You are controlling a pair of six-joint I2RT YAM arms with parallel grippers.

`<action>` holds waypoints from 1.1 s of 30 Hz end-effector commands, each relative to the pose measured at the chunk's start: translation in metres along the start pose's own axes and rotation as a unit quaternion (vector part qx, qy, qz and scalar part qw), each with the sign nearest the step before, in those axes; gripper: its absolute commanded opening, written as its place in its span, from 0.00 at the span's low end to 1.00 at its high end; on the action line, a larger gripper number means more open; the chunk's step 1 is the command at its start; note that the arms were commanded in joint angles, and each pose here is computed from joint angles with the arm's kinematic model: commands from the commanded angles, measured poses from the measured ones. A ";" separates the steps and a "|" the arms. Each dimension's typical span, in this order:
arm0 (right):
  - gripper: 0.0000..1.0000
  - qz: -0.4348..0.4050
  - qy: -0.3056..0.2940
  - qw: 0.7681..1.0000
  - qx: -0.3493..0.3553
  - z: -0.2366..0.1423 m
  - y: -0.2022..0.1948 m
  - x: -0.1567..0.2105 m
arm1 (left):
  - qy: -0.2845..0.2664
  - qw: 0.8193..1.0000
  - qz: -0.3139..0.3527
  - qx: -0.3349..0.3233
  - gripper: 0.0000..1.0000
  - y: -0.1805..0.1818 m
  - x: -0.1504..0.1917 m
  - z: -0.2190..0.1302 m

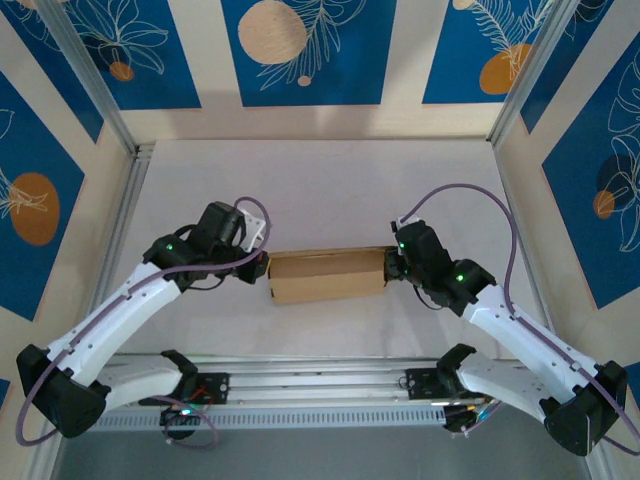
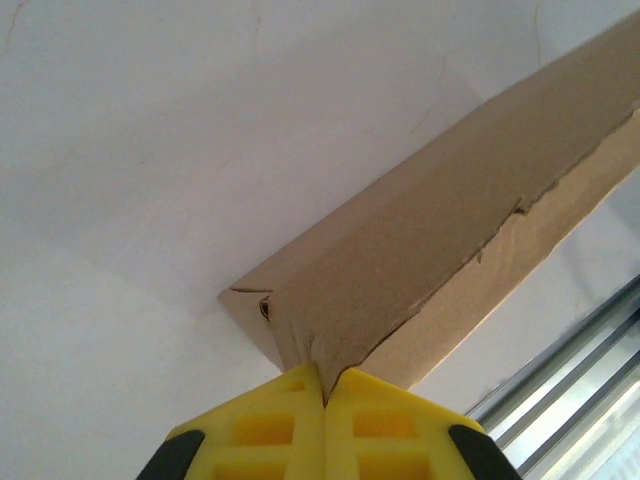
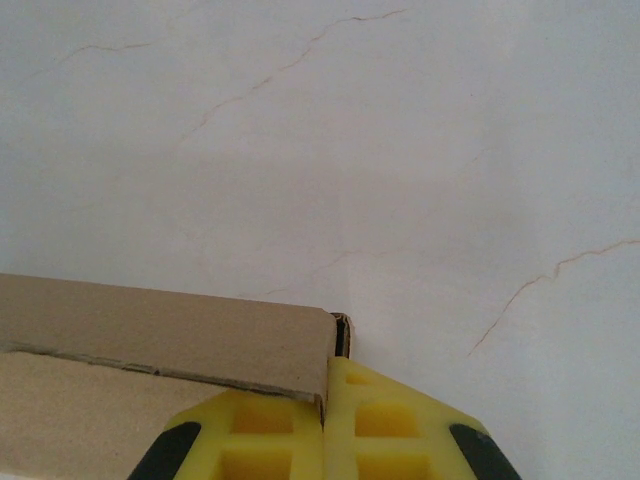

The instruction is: Fold the paper box

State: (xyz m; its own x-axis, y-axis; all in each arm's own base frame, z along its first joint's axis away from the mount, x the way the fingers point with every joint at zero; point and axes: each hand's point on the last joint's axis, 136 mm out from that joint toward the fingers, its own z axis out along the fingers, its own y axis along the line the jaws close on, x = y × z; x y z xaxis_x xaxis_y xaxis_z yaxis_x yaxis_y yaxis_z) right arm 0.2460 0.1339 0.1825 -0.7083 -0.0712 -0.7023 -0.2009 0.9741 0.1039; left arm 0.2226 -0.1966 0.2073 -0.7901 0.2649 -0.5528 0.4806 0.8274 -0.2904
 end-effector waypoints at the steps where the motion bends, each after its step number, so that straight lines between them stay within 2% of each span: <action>1: 0.00 -0.009 0.054 0.998 -0.003 0.006 -0.001 0.032 | -0.037 0.997 -0.061 0.031 0.00 -0.009 -0.015 -0.003; 8: 0.00 -0.010 0.056 0.998 -0.005 0.006 0.000 0.032 | -0.027 0.985 -0.170 -0.009 0.00 0.006 -0.008 0.001; 14: 0.00 -0.011 0.057 0.998 -0.006 0.007 0.001 0.032 | -0.037 0.974 -0.224 -0.015 0.00 0.007 -0.015 -0.008; 21: 0.00 -0.010 0.058 0.998 -0.005 0.007 0.001 0.033 | -0.039 0.972 -0.233 -0.014 0.00 0.006 -0.018 -0.010; 33: 0.00 -0.009 0.058 0.998 -0.005 0.008 0.000 0.033 | -0.028 0.968 -0.249 -0.020 0.00 0.013 -0.001 0.002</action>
State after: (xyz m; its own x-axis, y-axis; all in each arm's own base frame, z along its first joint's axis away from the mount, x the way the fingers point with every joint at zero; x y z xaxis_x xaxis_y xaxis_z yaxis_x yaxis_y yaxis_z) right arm 0.2443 0.1406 0.1831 -0.7101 -0.0742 -0.7002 -0.2250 0.9662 0.1257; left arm 0.2290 -0.1923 0.2046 -0.9040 -0.1664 -0.3938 0.0580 0.8649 -0.4986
